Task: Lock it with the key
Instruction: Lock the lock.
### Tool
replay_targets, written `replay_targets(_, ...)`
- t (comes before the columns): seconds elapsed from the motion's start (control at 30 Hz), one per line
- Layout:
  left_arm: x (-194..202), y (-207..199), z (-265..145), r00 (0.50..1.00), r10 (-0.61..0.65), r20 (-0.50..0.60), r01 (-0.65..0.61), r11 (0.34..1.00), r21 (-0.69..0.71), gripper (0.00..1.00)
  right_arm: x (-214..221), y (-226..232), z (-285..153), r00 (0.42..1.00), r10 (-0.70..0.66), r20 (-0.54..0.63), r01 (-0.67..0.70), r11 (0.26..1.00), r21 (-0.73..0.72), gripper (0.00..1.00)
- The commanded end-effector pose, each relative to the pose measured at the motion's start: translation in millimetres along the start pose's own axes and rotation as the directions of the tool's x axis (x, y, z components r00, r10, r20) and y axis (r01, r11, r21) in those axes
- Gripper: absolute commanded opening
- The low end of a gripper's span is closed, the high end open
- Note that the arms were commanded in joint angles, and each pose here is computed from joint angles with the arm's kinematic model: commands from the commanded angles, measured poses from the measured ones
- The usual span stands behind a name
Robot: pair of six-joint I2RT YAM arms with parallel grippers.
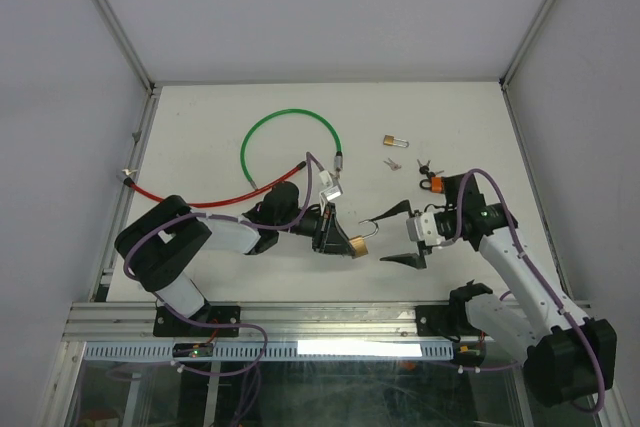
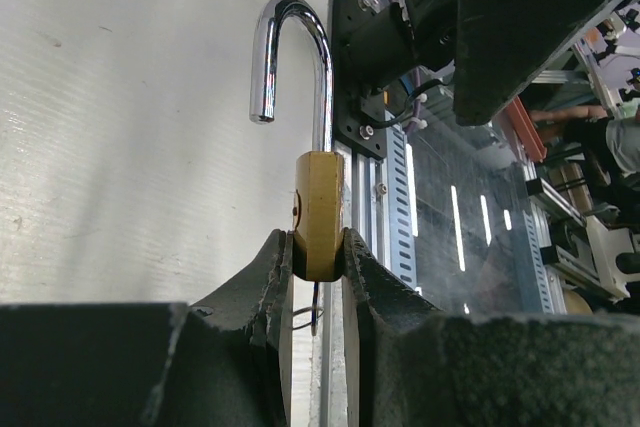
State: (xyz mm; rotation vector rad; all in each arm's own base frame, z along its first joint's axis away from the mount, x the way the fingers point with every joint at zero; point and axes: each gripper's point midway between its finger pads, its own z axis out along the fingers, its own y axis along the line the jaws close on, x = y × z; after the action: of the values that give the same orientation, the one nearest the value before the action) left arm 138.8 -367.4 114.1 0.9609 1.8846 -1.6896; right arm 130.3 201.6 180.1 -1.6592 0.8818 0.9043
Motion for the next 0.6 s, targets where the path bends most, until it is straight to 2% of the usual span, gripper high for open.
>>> replay_targets(0.0, -25, -23, 3, 0.995, 0.086, 0.041, -0.089, 0.991, 0.097, 0.00, 11, -1, 5, 0.999, -0.014, -0.031, 0.013, 1.000, -0.026, 0.84)
replay_targets(0.37, -20, -33, 0, 0.991, 0.128, 0.034, -0.131, 0.983, 0.130, 0.00, 29, -9, 7, 0.994, 0.037, -0.104, -0.038, 0.999, -0.008, 0.73)
replay_targets(0.57, -23, -44, -6, 0.982, 0.179, 0.066, -0.187, 0.971, 0.149, 0.00, 34, -9, 8, 0.991, 0.057, -0.124, -0.060, 0.998, -0.014, 0.55)
